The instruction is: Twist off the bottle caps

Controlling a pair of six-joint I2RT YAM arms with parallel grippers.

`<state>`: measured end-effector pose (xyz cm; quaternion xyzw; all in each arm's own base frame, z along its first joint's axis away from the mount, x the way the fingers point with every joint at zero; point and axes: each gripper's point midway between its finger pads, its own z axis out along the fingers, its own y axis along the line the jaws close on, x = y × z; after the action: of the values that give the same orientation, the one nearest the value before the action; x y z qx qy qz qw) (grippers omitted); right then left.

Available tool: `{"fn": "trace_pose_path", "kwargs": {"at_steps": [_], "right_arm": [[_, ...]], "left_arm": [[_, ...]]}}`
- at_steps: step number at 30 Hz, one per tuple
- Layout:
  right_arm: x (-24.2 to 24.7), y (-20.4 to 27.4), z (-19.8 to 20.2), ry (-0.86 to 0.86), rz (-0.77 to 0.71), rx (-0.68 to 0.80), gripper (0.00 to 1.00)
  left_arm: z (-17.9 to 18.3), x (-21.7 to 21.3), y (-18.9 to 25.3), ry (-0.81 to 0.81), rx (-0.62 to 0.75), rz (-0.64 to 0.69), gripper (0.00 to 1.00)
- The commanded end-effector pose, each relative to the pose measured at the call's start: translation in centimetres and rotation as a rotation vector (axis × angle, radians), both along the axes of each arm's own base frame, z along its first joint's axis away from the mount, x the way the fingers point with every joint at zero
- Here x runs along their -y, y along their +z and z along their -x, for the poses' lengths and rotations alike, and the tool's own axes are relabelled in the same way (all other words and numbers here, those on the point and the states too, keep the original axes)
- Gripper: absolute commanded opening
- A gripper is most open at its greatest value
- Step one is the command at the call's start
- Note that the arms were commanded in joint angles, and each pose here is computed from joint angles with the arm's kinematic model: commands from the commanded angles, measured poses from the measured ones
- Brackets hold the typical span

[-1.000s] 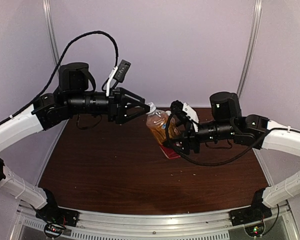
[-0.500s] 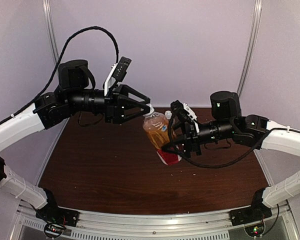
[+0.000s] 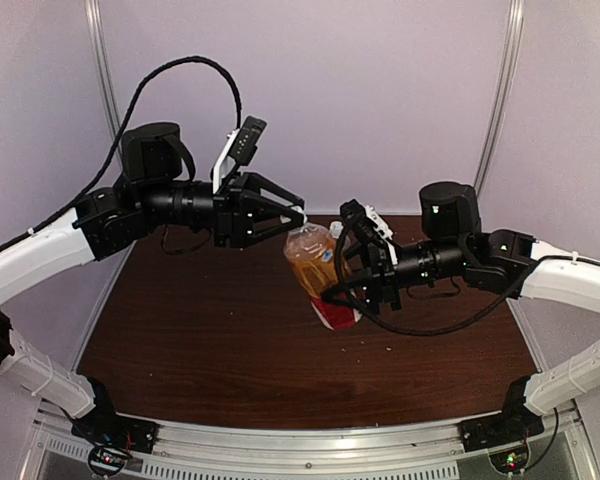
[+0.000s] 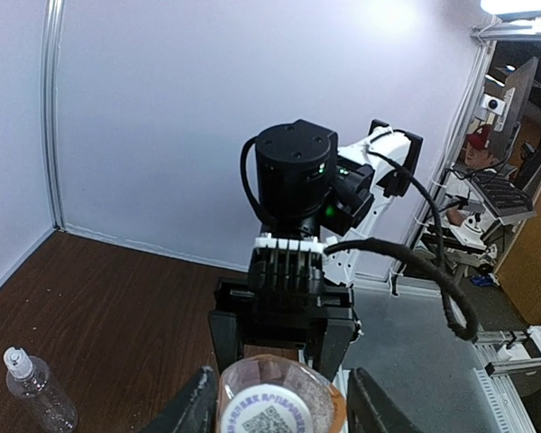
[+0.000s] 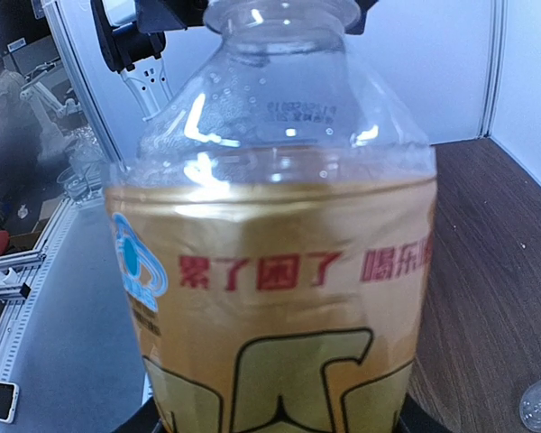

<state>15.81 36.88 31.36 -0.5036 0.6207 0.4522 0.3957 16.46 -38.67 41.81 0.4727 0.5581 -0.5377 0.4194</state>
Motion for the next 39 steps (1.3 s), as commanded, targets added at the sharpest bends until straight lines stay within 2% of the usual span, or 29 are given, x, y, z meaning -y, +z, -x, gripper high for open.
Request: {"fn": "trace_pose_path", "kwargs": {"at_steps": [1,5,8,13,17,25,29,33,39], "right_arm": [[-0.2,0.9,0.0,0.015,-0.035,0.01,0.51],[-0.1,0.8,-0.1,0.012,-0.032,0.011,0.51],[0.0,0.5,-0.2,0.007,-0.028,0.01,0.5],[0.2,0.5,-0.9,-0.037,-0.019,0.021,0.5],[0.9,0.1,-3.1,-0.168,0.019,0.064,0.5],[3.0,-0.7,-8.3,-0.455,0.114,0.192,0.49],[3.7,-1.4,-10.1,-0.552,0.155,0.231,0.48],[3.9,-1.7,-10.6,-0.577,0.173,0.247,0.47],[2.8,-1.4,-8.0,-0.416,0.133,0.23,0.48]], "left_arm": [[-0.5,0.1,0.4,0.009,0.016,0.029,0.51],[-0.6,-0.1,0.5,0.018,0.013,0.038,0.46],[-0.7,-0.2,0.5,0.022,0.007,0.046,0.39],[-1.3,-0.1,0.3,0.044,-0.017,0.04,0.21],[-2.7,-0.2,0.1,0.132,-0.067,0.032,0.0],[-8.3,-1.5,-2.3,0.518,-0.341,-0.004,0.0],[-9.7,-2.1,-3.5,0.677,-0.445,-0.029,0.02],[-10.1,-2.2,-3.4,0.703,-0.465,-0.011,0.18],[-9.1,-2.2,-0.6,0.595,-0.316,0.031,0.46]]}}
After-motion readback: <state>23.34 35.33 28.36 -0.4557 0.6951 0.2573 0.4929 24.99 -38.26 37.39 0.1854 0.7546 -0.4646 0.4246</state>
